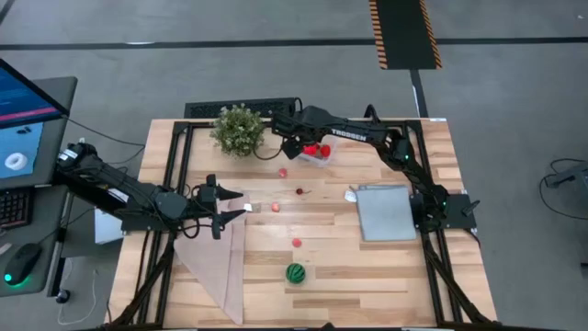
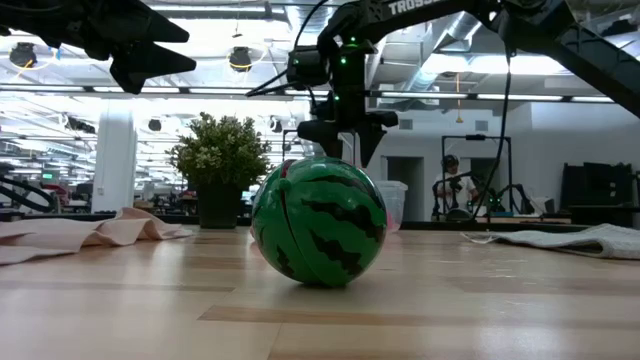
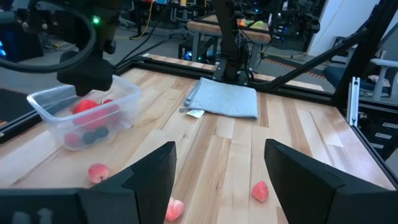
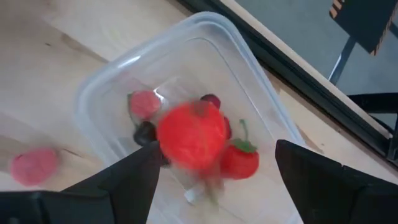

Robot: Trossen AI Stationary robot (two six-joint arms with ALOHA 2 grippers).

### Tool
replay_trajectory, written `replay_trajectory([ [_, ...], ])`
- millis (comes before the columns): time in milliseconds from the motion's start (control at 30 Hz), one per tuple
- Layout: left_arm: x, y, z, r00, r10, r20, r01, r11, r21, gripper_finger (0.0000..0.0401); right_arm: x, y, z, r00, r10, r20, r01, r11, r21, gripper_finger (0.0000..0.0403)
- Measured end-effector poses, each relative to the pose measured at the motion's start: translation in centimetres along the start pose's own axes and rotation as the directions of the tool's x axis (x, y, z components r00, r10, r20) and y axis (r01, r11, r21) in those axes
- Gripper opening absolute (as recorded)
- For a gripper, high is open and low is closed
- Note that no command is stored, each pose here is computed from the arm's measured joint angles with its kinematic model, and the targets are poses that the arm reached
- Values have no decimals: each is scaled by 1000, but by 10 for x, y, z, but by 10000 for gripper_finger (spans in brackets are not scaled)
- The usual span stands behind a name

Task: Pick and placing Produce into tupperware
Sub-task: Put the apple into the transparent bin, then put the red cherry into the transparent bin

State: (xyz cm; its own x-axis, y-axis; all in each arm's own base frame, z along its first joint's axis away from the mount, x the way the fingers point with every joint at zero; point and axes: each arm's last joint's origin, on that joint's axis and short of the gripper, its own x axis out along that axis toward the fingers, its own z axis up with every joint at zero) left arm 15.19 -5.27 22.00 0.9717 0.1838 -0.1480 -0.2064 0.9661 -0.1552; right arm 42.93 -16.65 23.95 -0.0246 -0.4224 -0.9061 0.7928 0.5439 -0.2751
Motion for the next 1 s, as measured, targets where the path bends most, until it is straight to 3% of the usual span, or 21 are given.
replay_trajectory([
  [433,0,0,0,1000,0,1,0,1000,0,236,-9,0,-13,997,-37,-71,31,996,-86,341],
  [633,0,0,0,1000,1,-2,-1,1000,3,236,-27,30,-40,995,-29,-91,0,954,-299,341],
  [867,0,0,0,1000,1,-1,-1,1000,2,236,-49,68,-69,999,17,-38,-30,922,-387,342],
  [1000,0,0,0,1000,0,2,0,1000,1,236,-59,83,-84,999,34,-22,-40,927,-374,341],
])
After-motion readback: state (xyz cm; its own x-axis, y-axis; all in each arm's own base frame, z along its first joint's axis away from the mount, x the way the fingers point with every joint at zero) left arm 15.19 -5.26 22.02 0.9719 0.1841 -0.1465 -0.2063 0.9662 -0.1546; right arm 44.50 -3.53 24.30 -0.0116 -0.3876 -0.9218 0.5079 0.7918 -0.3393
